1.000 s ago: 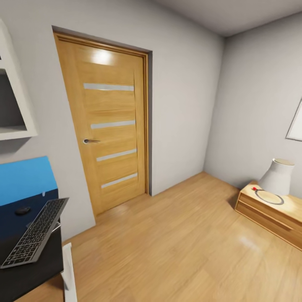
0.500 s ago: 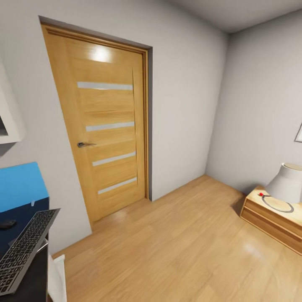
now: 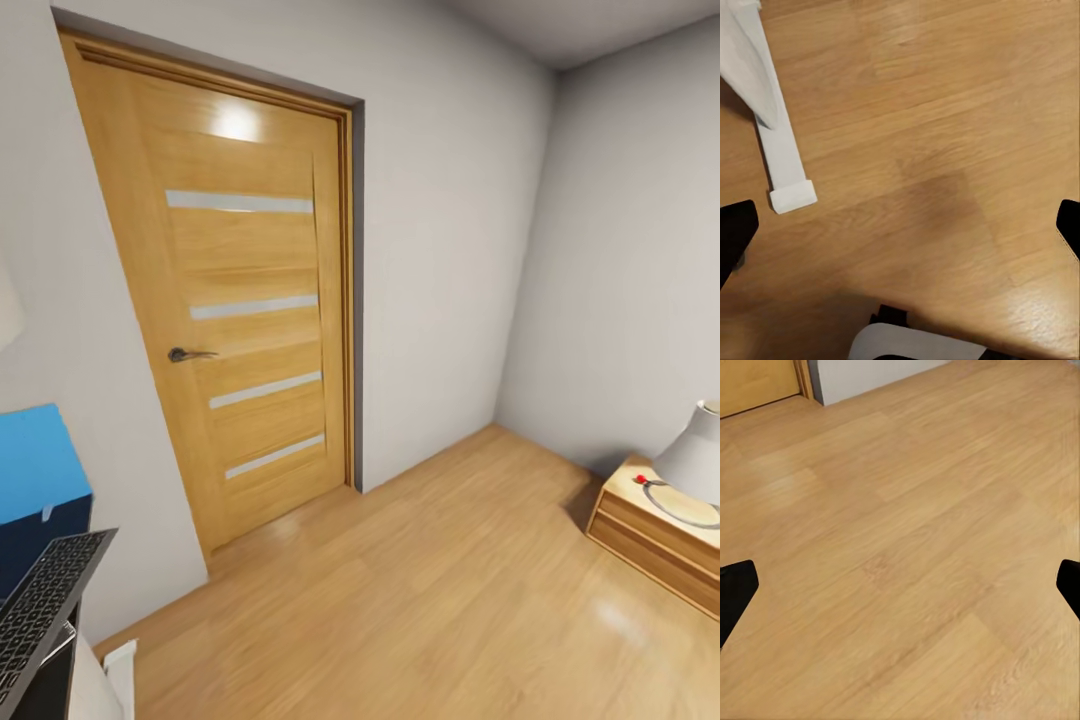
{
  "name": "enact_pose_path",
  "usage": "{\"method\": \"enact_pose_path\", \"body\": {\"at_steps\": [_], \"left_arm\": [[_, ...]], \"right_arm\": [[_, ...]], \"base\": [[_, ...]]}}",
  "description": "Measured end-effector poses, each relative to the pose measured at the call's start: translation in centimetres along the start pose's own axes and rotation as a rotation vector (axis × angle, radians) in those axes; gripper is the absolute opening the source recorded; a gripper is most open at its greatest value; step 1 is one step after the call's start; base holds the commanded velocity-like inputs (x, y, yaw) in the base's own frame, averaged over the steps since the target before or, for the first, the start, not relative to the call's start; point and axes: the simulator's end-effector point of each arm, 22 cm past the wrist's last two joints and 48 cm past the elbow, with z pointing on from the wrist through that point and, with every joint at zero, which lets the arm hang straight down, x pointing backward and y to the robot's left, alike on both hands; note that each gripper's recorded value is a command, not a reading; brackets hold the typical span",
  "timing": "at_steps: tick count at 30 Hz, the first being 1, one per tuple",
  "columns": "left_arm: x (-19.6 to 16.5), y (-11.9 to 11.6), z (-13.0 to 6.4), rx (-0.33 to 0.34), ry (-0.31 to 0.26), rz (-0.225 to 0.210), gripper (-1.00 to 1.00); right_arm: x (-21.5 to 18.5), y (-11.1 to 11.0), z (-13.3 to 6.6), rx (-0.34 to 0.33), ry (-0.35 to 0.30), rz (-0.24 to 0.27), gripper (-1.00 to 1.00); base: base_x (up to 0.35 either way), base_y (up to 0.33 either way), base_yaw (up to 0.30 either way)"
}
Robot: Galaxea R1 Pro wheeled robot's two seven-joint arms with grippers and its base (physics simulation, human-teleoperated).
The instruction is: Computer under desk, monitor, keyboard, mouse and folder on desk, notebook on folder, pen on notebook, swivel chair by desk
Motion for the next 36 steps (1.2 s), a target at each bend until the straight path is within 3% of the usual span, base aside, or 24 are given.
{"method": "enact_pose_path", "body": {"at_steps": [36], "left_arm": [[0.06, 0.01, 0.00, 0.000, 0.002, 0.000, 1.00]], "right_arm": [[0.00, 0.01, 0.00, 0.000, 0.000, -0.001, 1.00]], "base": [[0.325, 0.000, 0.000]]}}
